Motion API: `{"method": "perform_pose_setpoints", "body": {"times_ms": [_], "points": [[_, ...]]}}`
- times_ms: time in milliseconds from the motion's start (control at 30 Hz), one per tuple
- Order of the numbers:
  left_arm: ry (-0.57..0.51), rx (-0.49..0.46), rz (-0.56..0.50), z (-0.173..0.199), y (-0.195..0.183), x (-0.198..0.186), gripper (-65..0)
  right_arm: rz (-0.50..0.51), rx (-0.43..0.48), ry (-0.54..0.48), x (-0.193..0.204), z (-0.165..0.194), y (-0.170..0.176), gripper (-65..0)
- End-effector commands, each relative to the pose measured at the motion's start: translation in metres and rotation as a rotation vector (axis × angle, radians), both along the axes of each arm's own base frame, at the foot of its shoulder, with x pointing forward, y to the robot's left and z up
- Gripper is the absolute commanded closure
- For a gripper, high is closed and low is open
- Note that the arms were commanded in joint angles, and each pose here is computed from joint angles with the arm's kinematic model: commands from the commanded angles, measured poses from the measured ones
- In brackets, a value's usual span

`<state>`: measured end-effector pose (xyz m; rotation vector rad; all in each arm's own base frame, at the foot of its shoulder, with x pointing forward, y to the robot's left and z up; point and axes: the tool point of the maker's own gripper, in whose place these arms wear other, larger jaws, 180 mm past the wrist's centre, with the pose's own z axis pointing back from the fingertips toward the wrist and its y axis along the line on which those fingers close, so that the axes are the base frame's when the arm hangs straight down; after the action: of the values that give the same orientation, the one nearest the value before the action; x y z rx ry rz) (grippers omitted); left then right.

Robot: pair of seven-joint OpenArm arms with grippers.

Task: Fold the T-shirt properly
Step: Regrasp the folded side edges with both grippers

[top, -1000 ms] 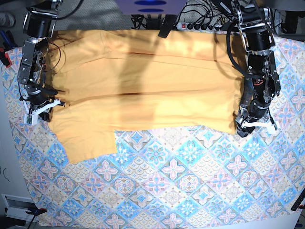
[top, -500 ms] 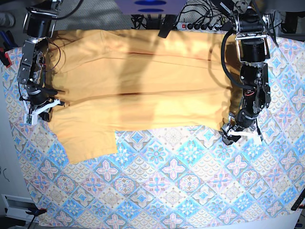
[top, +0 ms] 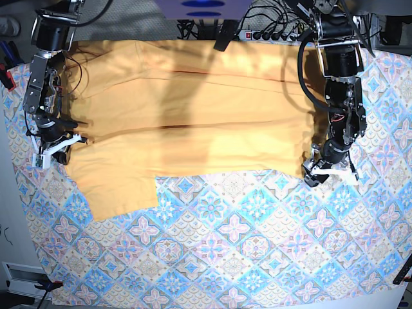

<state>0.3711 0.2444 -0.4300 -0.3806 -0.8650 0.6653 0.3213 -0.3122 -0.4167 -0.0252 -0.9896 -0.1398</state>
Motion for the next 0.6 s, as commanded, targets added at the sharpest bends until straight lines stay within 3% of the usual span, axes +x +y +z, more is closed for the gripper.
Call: {"method": "perform_pose_setpoints", "body": {"times_ms": [0,567], "points": [[-0.065,0.018,0.015,0.021,0.011,0.014,-33.2,0.0,-0.021,-0.057,0.01,0.018,-0.007,-0.2],[-0.007,0.026,0.068,-0.011,0.021,-0.004,-33.2,-0.005,-0.023,-0.056,0.008,0.018,-0.009,-0.2]]}}
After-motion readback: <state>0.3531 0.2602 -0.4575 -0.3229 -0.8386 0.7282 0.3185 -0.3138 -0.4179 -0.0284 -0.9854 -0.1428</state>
